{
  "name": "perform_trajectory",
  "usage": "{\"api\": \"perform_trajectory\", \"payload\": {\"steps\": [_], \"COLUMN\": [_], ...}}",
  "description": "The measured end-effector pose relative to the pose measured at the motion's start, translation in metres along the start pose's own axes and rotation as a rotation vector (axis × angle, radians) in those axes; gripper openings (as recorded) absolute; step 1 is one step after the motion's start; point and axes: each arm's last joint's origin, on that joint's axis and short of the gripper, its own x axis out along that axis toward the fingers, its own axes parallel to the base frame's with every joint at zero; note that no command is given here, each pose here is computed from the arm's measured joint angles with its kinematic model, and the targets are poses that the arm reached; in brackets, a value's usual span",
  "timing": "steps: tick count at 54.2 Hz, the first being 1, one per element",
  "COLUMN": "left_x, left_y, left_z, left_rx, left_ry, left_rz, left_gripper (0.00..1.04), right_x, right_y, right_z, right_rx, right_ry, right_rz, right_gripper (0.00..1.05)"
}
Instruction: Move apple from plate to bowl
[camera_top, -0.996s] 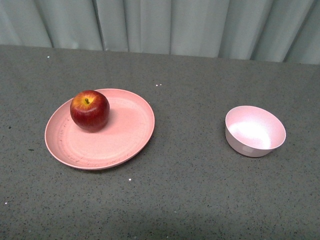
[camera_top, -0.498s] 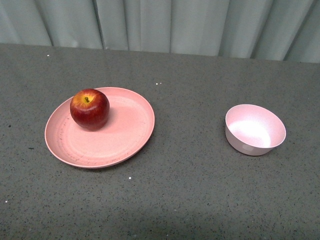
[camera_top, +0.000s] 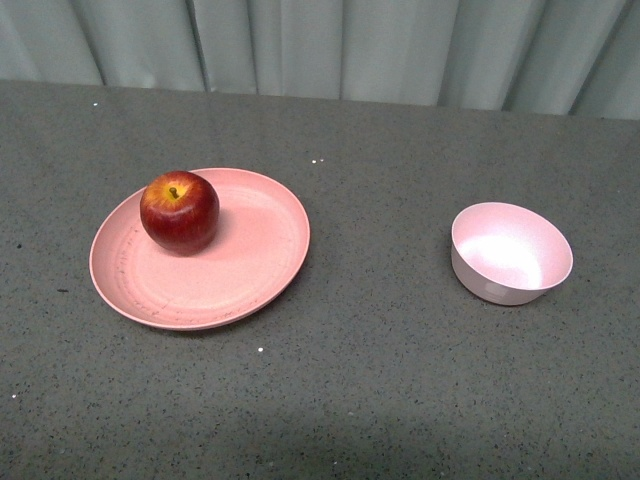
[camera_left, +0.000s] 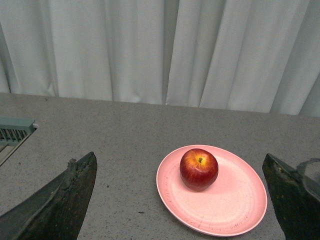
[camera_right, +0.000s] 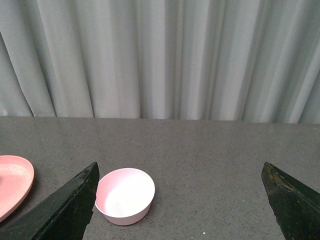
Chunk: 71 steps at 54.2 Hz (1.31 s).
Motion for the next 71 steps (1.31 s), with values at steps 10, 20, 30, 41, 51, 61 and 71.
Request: {"api": "perform_trajectory", "payload": {"steps": [10, 20, 30, 41, 51, 61, 71], "left_x": [0.0, 0.0, 0.0, 0.0, 0.0, 0.0, 0.0], "left_y": [0.0, 0.0, 0.0, 0.0, 0.0, 0.0, 0.0], "left_z": [0.0, 0.0, 0.0, 0.0, 0.0, 0.0, 0.0], "left_rx": [0.0, 0.0, 0.0, 0.0, 0.0, 0.0, 0.0], "left_ry": [0.0, 0.0, 0.0, 0.0, 0.0, 0.0, 0.0], "left_rz": [0.0, 0.0, 0.0, 0.0, 0.0, 0.0, 0.0], "left_gripper": [0.98, 0.98, 0.98, 0.98, 0.98, 0.98, 0.98], "right_x": [0.0, 0.0, 0.0, 0.0, 0.0, 0.0, 0.0031], "right_y": [0.0, 0.0, 0.0, 0.0, 0.0, 0.0, -0.0007], "right_z": [0.0, 0.0, 0.0, 0.0, 0.0, 0.0, -0.0023], "right_rx": [0.0, 0.0, 0.0, 0.0, 0.0, 0.0, -0.054], "right_ry": [0.0, 0.0, 0.0, 0.0, 0.0, 0.0, 0.063], "right_rz": [0.0, 0.0, 0.0, 0.0, 0.0, 0.0, -0.064], "right_gripper": [0.95, 0.95, 0.95, 0.95, 0.95, 0.95, 0.95]}}
